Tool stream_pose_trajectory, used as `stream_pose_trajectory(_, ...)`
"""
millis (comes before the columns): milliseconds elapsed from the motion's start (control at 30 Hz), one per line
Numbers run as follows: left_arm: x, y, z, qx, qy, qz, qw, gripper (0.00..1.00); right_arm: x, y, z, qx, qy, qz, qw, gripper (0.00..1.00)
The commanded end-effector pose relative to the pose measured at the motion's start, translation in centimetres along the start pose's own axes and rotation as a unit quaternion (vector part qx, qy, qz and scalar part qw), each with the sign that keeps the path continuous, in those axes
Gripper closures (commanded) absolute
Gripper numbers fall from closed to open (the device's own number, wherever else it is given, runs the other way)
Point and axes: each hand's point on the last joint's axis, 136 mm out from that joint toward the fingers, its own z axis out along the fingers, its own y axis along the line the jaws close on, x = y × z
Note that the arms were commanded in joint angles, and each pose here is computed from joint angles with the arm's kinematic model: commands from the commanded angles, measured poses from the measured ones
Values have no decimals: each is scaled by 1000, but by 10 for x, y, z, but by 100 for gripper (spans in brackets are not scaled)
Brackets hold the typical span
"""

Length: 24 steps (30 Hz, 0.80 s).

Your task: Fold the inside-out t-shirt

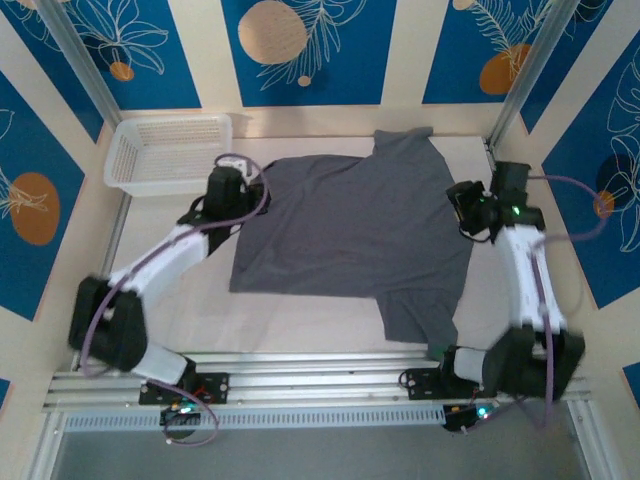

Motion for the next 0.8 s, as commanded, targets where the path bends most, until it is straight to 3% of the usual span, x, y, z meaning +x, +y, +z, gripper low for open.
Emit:
stream_pose_trajectory(0,25,39,37,-90,78,-43,992,80,12,-3,41,11,80,-43,996,78)
stream_pose_trajectory(67,13,44,65,-121,89,-46,988,86,1,4,68,22,100,-32,994,100)
stream_pose_trajectory(267,-1,55,141,-172,119,-88,974,100,-23,-9,137,74,97,51,991,100)
stream_pose_trajectory(433,9,64,188,-184,124,-101,970,100,-35,-30,172,134,86,86,984,100)
stream_pose_trajectory(633,16,56,234,-137,129,-87,978,100,-37,-26,214,135,109,83,981,100)
stream_pose_trajectory(767,18,78,247,-165,124,-138,969,100,-38,-20,238,139,123,79,979,100)
